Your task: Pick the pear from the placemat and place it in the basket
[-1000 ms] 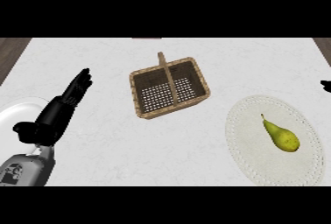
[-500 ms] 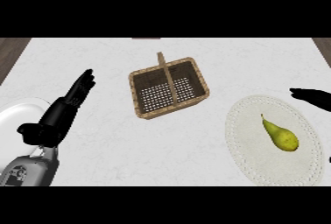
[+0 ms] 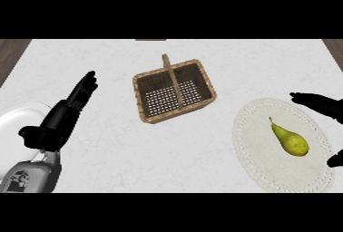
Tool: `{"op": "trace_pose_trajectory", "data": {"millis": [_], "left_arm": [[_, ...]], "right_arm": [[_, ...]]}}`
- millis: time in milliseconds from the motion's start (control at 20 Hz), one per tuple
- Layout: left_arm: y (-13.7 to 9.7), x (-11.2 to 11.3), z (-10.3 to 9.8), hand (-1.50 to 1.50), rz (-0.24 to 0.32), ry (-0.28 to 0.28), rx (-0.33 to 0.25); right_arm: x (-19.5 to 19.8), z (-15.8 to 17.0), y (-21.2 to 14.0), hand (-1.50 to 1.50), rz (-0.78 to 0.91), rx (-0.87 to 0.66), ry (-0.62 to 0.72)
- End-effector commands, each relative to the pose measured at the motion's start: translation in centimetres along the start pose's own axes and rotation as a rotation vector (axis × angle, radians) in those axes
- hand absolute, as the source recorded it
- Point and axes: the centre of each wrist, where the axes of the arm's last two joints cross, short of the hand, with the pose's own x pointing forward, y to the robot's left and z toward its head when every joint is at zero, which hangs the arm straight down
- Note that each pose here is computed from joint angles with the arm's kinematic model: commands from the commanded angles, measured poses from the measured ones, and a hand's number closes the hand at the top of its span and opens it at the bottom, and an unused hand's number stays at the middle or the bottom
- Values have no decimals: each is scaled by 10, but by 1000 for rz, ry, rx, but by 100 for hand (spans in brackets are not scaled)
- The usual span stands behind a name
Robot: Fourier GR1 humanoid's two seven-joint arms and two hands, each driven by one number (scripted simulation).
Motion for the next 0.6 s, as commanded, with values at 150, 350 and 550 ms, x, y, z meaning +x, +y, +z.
{"op": "trace_pose_trajectory", "data": {"millis": [150,350,550], "left_arm": [[4,16,6,0,0,6,17],[7,7,-17,0,10,8,6],[-11,9,4,0,18,6,-3]], "right_arm": [[7,3,1,-150,-27,24,-54],[4,9,10,-150,11,25,-14],[3,15,9,-150,54,38,19]]}}
